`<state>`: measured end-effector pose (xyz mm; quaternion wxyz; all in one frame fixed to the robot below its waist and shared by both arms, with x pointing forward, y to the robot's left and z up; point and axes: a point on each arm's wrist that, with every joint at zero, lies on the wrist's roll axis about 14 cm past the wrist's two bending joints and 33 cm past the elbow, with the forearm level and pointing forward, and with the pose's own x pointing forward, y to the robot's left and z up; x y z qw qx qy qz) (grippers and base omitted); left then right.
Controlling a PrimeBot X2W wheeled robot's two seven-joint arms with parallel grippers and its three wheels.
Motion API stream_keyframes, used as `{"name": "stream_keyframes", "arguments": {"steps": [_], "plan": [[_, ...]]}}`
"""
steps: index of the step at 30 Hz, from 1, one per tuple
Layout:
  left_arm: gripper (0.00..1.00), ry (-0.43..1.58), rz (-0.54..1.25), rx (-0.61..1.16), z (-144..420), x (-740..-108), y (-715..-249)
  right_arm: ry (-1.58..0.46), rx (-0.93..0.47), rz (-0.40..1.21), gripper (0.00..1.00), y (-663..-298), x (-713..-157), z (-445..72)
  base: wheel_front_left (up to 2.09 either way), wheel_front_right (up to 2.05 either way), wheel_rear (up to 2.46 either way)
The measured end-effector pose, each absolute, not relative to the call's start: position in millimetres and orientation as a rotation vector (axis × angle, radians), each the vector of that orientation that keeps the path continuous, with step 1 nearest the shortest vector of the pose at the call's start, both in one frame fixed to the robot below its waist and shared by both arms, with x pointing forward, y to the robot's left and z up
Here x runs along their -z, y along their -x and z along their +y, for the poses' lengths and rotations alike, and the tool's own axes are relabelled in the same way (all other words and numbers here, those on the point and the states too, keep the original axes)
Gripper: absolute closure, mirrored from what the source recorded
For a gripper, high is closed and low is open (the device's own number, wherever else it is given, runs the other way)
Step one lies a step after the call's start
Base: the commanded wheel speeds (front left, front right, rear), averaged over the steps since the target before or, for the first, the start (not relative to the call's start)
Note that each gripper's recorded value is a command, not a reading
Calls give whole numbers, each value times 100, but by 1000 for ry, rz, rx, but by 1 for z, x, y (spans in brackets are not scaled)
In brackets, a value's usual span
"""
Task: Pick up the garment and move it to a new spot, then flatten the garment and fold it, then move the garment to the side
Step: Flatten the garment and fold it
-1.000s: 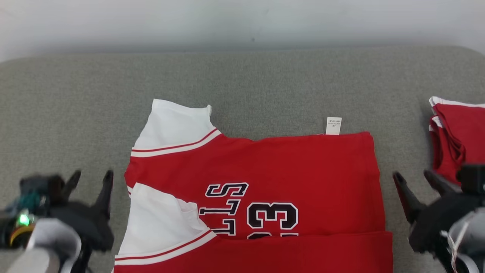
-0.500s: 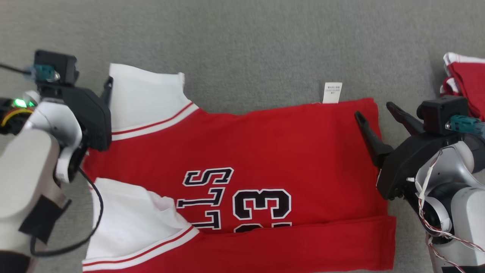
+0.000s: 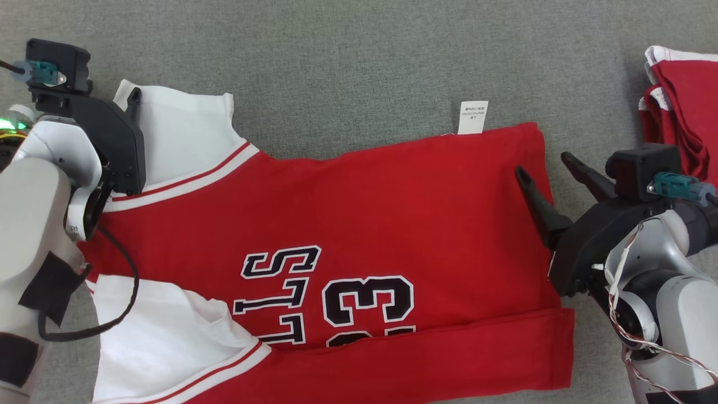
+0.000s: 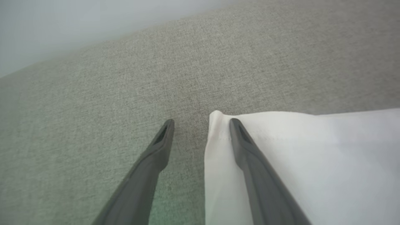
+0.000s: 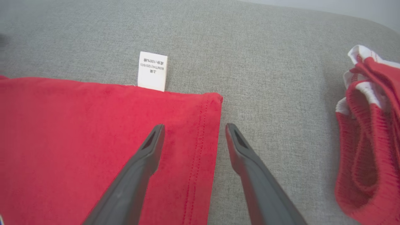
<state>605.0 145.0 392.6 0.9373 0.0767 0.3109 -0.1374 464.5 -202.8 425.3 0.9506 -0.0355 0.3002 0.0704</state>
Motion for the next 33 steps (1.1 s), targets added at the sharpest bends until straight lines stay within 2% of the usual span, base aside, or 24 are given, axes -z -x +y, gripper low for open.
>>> {"name": "stream_keyframes", "arguments": {"steps": [1, 2, 4, 6, 7, 13, 18, 24, 33], "plan": [[46, -160, 640, 284, 144, -391, -605, 71, -146, 611, 0, -464, -425, -202, 0, 0, 0], [53, -162, 646, 285, 144, -390, -605, 71, -148, 611, 0, -464, -425, -201, 0, 0, 0], [60, -160, 659, 288, 142, -389, -605, 73, -150, 610, 0, -465, -425, -200, 0, 0, 0], [76, -155, 671, 289, 141, -387, -604, 73, -153, 613, 0, -465, -424, -200, 0, 0, 0], [100, -153, 676, 291, 142, -386, -603, 74, -154, 613, 0, -465, -425, -200, 0, 0, 0], [100, -80, 691, 302, 141, -384, -602, 97, -164, 640, 0, -467, -420, -199, 0, 0, 0], [100, -14, 676, 306, 142, -388, -607, 175, -90, 605, 0, -486, -436, -221, 0, 0, 0], [100, 68, 652, 298, 150, -398, -613, 243, -44, 679, 0, -496, -430, -234, 0, 0, 0], [100, 60, 651, 299, 154, -403, -610, 270, -78, 806, 0, -495, -414, -234, 0, 0, 0]]}}
